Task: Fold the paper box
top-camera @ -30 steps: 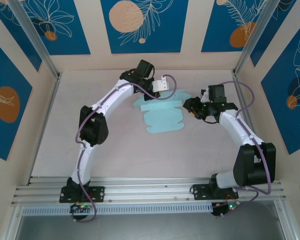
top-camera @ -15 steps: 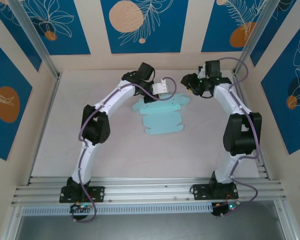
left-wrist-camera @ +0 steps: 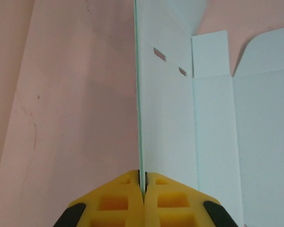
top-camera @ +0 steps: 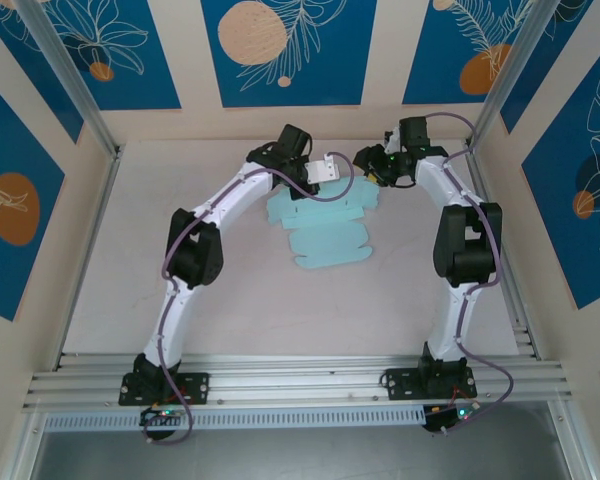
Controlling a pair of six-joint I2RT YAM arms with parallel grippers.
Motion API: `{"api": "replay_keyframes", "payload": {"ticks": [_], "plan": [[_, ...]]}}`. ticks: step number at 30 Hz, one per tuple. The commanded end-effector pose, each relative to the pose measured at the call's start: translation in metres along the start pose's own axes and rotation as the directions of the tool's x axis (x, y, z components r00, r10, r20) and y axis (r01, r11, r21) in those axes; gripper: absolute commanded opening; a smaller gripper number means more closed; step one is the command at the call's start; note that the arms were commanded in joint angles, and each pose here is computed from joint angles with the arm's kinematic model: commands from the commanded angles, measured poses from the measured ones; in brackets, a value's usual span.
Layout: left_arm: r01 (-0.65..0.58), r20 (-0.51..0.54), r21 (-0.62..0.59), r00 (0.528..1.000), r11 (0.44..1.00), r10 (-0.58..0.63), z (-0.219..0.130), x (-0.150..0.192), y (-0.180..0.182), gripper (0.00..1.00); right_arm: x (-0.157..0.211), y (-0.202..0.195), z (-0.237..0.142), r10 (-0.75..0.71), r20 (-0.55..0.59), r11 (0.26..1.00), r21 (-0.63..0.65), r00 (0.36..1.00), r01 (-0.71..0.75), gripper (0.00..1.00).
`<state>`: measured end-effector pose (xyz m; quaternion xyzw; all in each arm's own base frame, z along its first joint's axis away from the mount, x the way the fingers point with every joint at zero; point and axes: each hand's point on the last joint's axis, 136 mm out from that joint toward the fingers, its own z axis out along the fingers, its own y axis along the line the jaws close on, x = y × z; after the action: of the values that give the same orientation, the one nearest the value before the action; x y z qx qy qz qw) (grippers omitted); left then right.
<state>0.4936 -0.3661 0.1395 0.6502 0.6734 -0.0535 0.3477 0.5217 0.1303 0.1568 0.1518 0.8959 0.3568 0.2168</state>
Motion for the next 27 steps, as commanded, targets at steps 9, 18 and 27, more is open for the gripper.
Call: {"api": "replay_keyframes", "payload": {"ticks": [9, 18, 27], "plan": [[-0.079, -0.085, -0.164, 0.994, 0.983, 0.065, 0.038, 0.032, -0.005, 0.0, 0.02, 0.014, 0.017, 0.01, -0.073, 0.998, -0.067, 0.997, -0.015, 0.51], [-0.171, -0.057, -0.421, 0.985, 0.891, 0.163, 0.022, 0.022, 0.01, 0.0, 0.018, 0.013, 0.01, -0.043, -0.039, 0.998, -0.036, 0.998, 0.042, 0.49], [-0.272, -0.077, -0.546, 0.958, 0.793, 0.276, 0.006, 0.003, 0.011, 0.0, 0.001, 0.019, 0.004, -0.091, -0.019, 0.996, -0.003, 0.996, 0.091, 0.49]]}}
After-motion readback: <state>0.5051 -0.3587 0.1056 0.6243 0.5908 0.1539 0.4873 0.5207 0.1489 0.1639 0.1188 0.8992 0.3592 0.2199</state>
